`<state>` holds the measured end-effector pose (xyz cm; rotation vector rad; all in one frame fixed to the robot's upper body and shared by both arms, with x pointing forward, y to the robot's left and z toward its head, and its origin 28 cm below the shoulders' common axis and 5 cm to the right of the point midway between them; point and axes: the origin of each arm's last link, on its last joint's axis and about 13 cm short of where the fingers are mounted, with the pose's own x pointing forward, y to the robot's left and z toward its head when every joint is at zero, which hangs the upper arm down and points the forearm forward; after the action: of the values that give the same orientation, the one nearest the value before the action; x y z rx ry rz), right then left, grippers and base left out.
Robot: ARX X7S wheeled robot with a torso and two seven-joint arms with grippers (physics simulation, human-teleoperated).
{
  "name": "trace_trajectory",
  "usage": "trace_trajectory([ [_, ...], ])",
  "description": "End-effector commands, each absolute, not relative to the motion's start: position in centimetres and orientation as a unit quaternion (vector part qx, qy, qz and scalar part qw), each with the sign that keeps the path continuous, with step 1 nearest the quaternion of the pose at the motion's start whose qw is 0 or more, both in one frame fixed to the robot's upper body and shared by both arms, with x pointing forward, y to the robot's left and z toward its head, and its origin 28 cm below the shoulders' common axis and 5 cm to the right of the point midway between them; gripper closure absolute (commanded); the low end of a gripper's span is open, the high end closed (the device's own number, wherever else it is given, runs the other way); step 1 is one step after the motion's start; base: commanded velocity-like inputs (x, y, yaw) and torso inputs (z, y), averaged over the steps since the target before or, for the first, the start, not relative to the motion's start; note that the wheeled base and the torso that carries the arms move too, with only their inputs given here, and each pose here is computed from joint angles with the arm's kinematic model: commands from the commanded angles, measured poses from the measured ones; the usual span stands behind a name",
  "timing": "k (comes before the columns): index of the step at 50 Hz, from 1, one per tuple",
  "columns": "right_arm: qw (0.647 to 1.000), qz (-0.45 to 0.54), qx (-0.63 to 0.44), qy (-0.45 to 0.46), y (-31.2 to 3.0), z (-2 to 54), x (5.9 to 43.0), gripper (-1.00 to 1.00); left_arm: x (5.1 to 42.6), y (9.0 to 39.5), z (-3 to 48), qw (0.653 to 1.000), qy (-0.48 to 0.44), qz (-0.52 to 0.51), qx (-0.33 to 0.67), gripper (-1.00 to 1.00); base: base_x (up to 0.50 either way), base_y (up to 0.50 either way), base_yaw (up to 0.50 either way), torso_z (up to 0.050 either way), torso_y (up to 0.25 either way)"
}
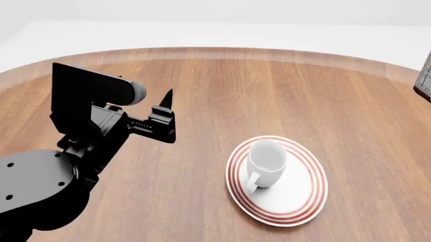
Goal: Pick up the white mug and put it on the plate, and put the chocolate pudding to the right of the plate.
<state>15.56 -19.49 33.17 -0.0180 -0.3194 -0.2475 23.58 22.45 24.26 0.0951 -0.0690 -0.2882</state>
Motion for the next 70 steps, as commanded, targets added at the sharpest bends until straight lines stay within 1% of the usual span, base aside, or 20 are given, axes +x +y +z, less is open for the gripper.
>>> trace_trajectory([
  [1, 0.976, -0.141, -0.04, -0.161, -22.3, 34.1, 19.8, 1.0, 23.5, 22.2, 24.5, 0.985, -0.05, -0.157, 0.043, -1.0, 0.0, 0.0, 0.0, 0.0, 0.0],
  [3, 0.974, -0.149, -0.059, -0.161, -22.9, 34.5, 20.8, 1.0, 23.6, 22.3, 24.3, 0.986, -0.047, -0.155, 0.043, -1.0, 0.0, 0.0, 0.0, 0.0, 0.0],
  [4, 0.977, -0.127, -0.066, -0.16, -23.1, 34.9, 21.3, 1.0, 23.5, 22.3, 24.2, 0.986, -0.047, -0.155, 0.043, -1.0, 0.0, 0.0, 0.0, 0.0, 0.0],
  [6, 0.967, -0.163, -0.089, -0.172, -23.9, 35.4, 22.3, 1.0, 23.6, 22.3, 24.2, 0.986, -0.046, -0.154, 0.043, -1.0, 0.0, 0.0, 0.0, 0.0, 0.0],
  [12, 0.965, -0.182, -0.099, -0.162, -25.3, 36.0, 24.6, 1.0, 23.6, 22.2, 24.0, 0.986, -0.044, -0.154, 0.047, -1.0, 0.0, 0.0, 0.0, 0.0, 0.0],
  [13, 0.95, -0.21, -0.153, -0.171, -25.7, 35.9, 25.3, 1.0, 23.6, 22.2, 24.0, 0.986, -0.044, -0.153, 0.047, -1.0, 0.0, 0.0, 0.0, 0.0, 0.0],
  [16, 0.941, -0.218, -0.207, -0.155, -25.9, 35.6, 26.1, 1.0, 23.6, 22.2, 23.9, 0.986, -0.044, -0.153, 0.048, -1.0, 0.0, 0.0, 0.0, 0.0, 0.003],
  [18, 0.963, -0.172, -0.174, -0.109, -26.2, 35.6, 26.8, 1.0, 23.8, 22.2, 23.7, 0.986, -0.042, -0.153, 0.048, -1.0, 0.0, 0.0, 0.0, 0.0, 0.0],
  [22, 0.964, -0.171, -0.191, -0.068, -26.6, 36.2, 27.8, 1.0, 23.8, 22.2, 23.5, 0.986, -0.039, -0.153, 0.048, -1.0, 0.0, 0.0, 0.0, 0.0, 0.0],
  [31, 0.977, -0.054, -0.205, 0.025, -26.7, 36.8, 29.7, 1.0, 23.9, 22.1, 23.4, 0.986, -0.036, -0.155, 0.047, -1.0, 0.0, 0.0, 0.0, 0.0, 0.0],
  [32, 0.981, -0.048, -0.185, 0.025, -26.7, 37.1, 29.9, 1.0, 23.9, 22.1, 23.4, 0.986, -0.036, -0.155, 0.047, -1.0, 0.0, 0.0, 0.0, 0.0, 0.0],
  [38, 0.979, -0.079, -0.185, 0.043, -27.8, 37.9, 31.2, 1.0, 24.0, 22.1, 23.2, 0.986, -0.033, -0.156, 0.047, -1.0, 0.0, 0.0, 0.0, 0.0, 0.0],
  [40, 0.983, -0.084, -0.155, 0.055, -28.1, 38.1, 31.5, 1.0, 24.1, 22.1, 23.2, 0.986, -0.033, -0.157, 0.047, -1.0, 0.0, 0.0, 0.0, 0.0, 0.0],
  [47, 0.98, -0.108, -0.157, 0.057, -28.6, 37.9, 32.4, 1.0, 24.2, 22.0, 23.1, 0.986, -0.03, -0.157, 0.047, -1.0, 0.0, 0.0, 0.0, 0.0, 0.0],
  [54, 0.97, -0.108, -0.176, 0.126, -28.4, 36.6, 33.3, 1.0, 24.3, 22.0, 23.1, 0.986, -0.029, -0.159, 0.048, -1.0, 0.0, 0.0, 0.0, 0.0, 0.0],
  [55, 0.981, -0.093, -0.152, 0.077, -28.2, 36.6, 33.2, 1.0, 24.3, 22.0, 23.1, 0.986, -0.029, -0.159, 0.048, -1.0, 0.0, 0.0, 0.0, 0.0, 0.0],
  [56, 0.975, -0.083, -0.16, 0.133, -28.0, 36.4, 33.3, 1.0, 24.2, 22.0, 23.2, 0.986, -0.029, -0.159, 0.048, -1.0, 0.0, 0.0, 0.0, 0.0, 0.0],
  [62, 0.958, -0.049, -0.22, 0.175, -27.5, 34.9, 34.0, 1.0, 24.3, 21.9, 22.8, 0.986, -0.026, -0.16, 0.047, -1.0, 0.0, 0.0, 0.0, 0.0, 0.0],
  [65, 0.947, 0.017, -0.238, 0.214, -27.2, 34.1, 33.7, 1.0, 24.3, 22.0, 22.7, 0.986, -0.024, -0.159, 0.046, -1.0, 0.0, 0.0, 0.0, 0.0, 0.0],
  [70, 0.946, 0.023, -0.229, 0.227, -27.1, 33.4, 34.0, 1.0, 24.4, 22.0, 22.5, 0.986, -0.022, -0.16, 0.045, -1.0, 0.0, 0.0, 0.0, 0.0, 0.0],
])
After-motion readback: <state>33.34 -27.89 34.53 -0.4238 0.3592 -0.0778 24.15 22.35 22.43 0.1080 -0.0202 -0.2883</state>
